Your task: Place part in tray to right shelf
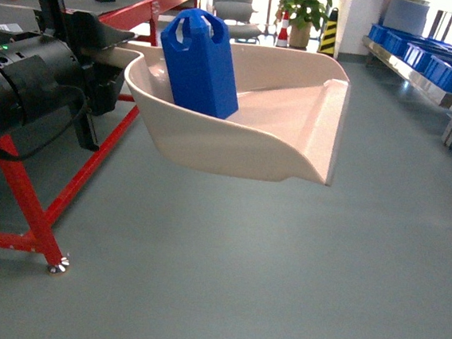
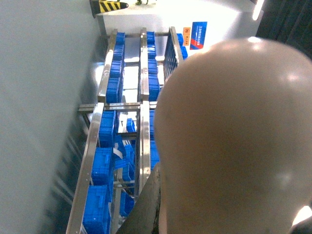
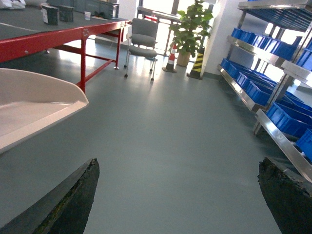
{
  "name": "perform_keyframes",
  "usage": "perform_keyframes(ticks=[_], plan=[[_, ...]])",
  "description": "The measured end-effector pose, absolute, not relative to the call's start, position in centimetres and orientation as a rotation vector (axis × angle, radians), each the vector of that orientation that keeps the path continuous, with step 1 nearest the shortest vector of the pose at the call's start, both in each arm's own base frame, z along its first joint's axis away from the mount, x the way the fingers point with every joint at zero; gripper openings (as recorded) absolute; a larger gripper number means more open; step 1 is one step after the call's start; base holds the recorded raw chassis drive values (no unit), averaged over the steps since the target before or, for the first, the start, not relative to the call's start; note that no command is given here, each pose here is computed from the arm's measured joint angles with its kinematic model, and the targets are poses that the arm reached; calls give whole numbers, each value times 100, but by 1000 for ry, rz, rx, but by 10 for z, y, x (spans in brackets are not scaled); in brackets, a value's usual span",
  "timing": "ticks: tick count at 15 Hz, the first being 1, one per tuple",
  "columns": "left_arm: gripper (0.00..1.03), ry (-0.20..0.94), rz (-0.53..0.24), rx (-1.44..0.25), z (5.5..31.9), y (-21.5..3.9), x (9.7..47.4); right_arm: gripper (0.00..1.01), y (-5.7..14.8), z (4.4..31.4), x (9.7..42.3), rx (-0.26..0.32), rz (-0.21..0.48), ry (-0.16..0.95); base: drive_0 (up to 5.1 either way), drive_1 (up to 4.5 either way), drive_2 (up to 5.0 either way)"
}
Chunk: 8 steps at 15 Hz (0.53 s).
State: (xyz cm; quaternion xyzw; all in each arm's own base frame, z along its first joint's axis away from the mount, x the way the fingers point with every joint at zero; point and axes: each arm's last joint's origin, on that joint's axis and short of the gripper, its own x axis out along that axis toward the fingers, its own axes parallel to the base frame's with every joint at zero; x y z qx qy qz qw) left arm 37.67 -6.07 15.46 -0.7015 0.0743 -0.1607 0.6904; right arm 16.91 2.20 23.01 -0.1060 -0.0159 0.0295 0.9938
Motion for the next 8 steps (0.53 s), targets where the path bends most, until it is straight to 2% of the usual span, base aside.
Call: perform_keyframes(ticks=[2,8], plan=[[15,148,-340,-1570,155,-55,378,98,22,230,169,-212,62,-35,496,-249,-249],[15,168,-346,-1569,154,-59,377,98,22,229,170,-213,63,-25,496,-249,-249]])
